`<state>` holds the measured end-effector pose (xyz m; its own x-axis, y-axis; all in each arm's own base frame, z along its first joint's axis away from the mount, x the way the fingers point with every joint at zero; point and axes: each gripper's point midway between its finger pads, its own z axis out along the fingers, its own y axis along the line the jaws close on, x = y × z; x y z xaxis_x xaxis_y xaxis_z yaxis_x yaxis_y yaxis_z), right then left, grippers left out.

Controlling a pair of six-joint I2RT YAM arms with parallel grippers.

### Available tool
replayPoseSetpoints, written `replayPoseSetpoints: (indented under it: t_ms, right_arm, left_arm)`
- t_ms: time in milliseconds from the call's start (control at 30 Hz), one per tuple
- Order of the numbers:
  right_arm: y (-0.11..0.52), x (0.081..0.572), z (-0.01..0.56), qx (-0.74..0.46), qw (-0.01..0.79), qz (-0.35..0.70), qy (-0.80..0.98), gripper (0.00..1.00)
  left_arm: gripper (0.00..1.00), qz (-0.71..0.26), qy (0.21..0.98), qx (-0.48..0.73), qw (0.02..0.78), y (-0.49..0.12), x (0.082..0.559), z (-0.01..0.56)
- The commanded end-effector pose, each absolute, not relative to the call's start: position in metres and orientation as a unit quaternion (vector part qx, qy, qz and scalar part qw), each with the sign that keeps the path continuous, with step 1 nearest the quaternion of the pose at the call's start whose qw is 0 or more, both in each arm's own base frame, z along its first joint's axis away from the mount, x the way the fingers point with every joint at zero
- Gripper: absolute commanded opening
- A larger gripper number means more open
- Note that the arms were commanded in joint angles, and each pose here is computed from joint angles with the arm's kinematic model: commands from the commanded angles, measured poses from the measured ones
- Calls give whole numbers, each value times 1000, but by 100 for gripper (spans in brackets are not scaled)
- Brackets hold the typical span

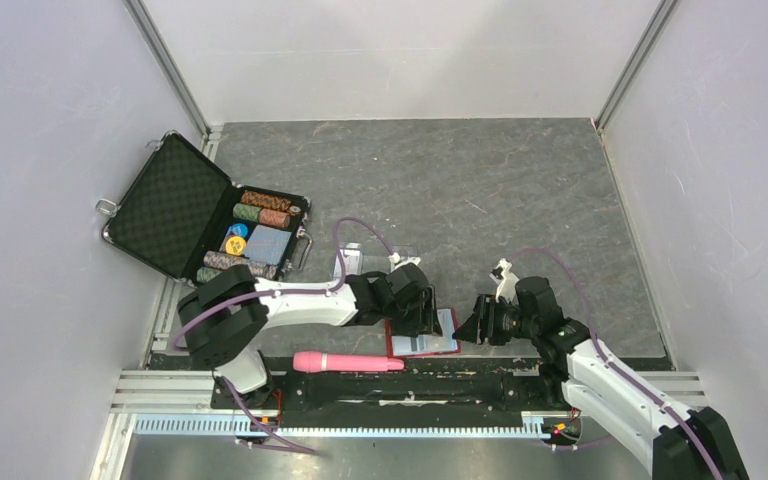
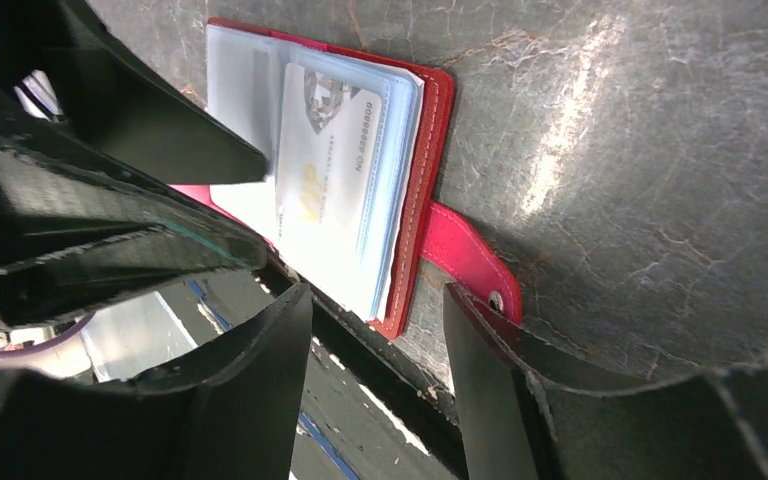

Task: Put the credit cards into the card holder
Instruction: Insert the credit card into the card holder, then close the card holder at the center of the board.

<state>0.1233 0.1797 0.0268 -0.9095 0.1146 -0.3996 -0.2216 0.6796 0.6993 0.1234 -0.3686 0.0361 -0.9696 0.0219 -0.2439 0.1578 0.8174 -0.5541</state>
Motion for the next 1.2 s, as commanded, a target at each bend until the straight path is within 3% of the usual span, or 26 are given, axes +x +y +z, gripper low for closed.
replayPoseSetpoints:
  t_ms: [0,400,833,1167]
  right_arm:
    - [165,114,15,-36,185,351,917,55]
    - [170,126,34,-61,203,352,912,53]
    - [193,127,38,-67,206,411,885,13]
    - [187,112,2,-45,171,387,905,7]
  left_arm:
    - [68,-262,951,69,150,-341,128,52]
    - [71,-346,927,-16,144,-281,138,70]
    - [69,-426,897,-68,95,-275,136,42]
    - [61,-470,876,-49,100,-297,146,58]
